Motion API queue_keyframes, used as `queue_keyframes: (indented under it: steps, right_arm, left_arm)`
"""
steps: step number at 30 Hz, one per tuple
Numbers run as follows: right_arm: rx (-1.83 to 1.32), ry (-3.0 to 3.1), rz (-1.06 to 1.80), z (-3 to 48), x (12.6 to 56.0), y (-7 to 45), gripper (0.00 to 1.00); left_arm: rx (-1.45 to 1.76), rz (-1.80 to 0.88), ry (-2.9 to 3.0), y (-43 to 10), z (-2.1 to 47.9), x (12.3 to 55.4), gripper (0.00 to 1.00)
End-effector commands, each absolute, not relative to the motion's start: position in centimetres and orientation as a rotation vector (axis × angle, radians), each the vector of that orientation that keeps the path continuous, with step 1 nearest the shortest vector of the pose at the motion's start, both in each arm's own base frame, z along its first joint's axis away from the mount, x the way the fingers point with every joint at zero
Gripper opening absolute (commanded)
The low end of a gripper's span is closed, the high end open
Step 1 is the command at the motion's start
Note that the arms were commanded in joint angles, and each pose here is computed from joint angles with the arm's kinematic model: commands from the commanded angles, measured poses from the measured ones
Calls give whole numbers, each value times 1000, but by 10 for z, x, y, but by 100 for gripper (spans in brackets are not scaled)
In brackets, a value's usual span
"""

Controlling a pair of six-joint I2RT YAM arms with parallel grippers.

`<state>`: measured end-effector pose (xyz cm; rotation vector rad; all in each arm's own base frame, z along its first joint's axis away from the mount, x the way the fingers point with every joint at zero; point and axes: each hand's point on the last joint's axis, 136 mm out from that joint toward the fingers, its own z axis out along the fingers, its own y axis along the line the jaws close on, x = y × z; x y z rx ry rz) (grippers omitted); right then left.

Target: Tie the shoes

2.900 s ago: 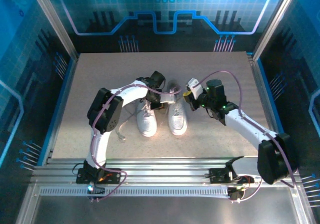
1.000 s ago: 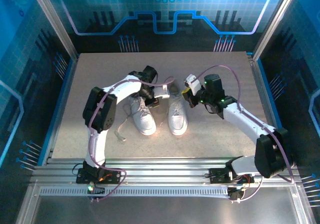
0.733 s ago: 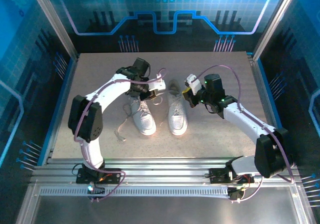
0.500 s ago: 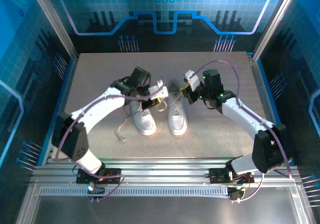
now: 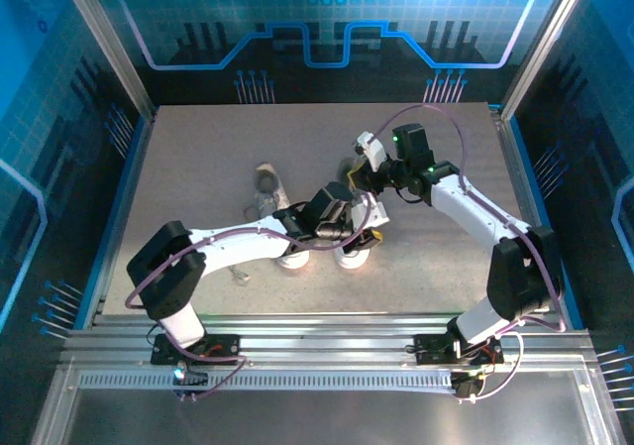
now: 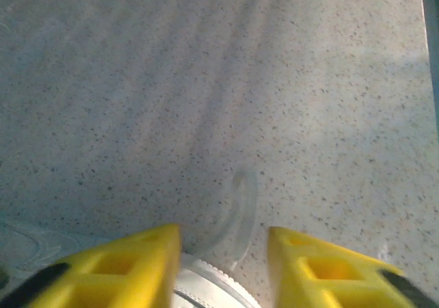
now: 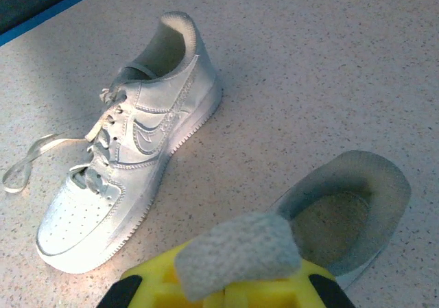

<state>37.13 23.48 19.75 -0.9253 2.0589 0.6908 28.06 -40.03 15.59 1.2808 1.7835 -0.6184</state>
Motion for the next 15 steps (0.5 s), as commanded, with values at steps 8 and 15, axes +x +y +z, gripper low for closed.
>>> queue_keyframes:
  steps: [8, 15]
  right_arm:
    - [-1010, 1917, 686, 208, 360, 246, 0]
    - [-1079, 1839, 612, 208, 354, 257, 0]
  left_arm:
    - [947, -813, 1771, -321, 234, 298, 49]
    - [669, -1003, 1806, -270, 265, 334, 49]
